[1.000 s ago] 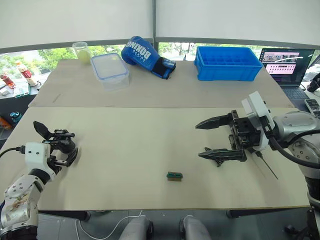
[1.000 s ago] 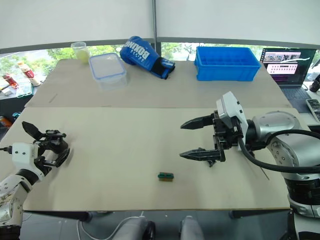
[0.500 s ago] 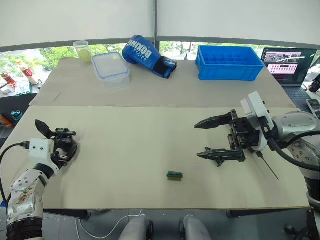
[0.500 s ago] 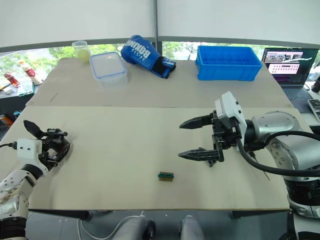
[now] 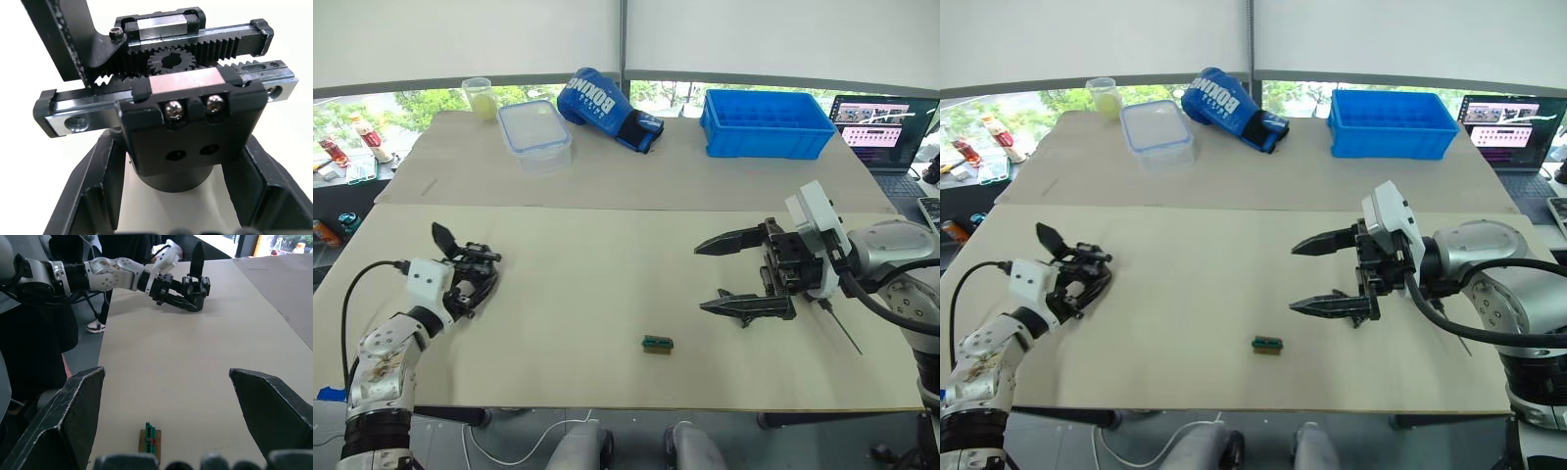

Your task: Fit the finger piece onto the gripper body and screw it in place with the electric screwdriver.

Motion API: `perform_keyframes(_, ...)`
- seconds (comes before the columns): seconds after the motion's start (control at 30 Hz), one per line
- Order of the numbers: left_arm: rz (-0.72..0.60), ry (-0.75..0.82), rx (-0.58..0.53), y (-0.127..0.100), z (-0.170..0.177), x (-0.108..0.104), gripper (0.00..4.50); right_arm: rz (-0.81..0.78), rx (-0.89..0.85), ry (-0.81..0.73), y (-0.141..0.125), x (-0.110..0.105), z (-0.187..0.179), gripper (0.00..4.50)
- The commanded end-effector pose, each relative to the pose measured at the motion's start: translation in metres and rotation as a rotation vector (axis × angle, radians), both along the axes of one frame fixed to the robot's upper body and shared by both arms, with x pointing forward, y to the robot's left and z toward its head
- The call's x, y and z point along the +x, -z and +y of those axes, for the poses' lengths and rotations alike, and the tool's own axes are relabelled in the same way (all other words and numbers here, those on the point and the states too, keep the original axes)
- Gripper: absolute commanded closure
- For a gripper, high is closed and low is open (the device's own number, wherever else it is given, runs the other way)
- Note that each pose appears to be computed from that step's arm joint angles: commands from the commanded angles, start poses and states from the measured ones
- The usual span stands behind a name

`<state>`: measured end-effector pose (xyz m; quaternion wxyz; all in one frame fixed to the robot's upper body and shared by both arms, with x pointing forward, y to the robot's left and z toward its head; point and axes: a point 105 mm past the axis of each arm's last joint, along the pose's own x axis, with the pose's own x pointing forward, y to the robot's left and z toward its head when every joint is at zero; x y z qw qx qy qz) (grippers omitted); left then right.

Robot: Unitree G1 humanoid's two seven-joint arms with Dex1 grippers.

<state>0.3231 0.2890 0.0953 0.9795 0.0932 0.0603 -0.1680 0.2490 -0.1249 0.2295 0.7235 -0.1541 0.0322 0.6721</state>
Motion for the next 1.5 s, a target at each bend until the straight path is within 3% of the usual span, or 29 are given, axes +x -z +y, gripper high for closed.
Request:
perform_keyframes(0.03, -0.117, 0.256, -0.023, -0.043, -0.055, 0.01, 2.21, -0.056, -0.003, 0.002, -0.011, -0.005, -0.004, 0.0)
perform_keyframes(0.23, -0.06, 0.703, 0.002, -0.05, -0.141, 0.016, 2.21, -0.06, -0.032, 0.052, -0.007, -0.007, -0.012, 0.0)
perform_keyframes(0.4, -0.018, 1.021, 0.077, -0.051, -0.191, 0.015, 2.21, -0.063, -0.044, 0.131, -0.002, -0.011, -0.02, 0.0)
perform_keyframes(0.7, 0.002, 1.298, 0.173, -0.039, -0.23, 0.017, 2.21, -0.051, -0.066, 0.236, 0.012, -0.032, -0.028, 0.0)
perform_keyframes(0.97, 0.013, 1.392, 0.215, -0.024, -0.255, 0.019, 2.21, -0.045, -0.071, 0.309, 0.016, -0.043, -0.03, 0.0)
perform_keyframes(1.23, 0.009, 1.292, 0.3, -0.009, -0.265, 0.032, 2.21, -0.051, -0.067, 0.348, 0.016, -0.045, -0.031, 0.0)
perform_keyframes(1.5, 0.029, 1.244, 0.3, -0.003, -0.26, 0.037, 2.21, -0.057, -0.061, 0.355, 0.016, -0.04, -0.031, 0.0)
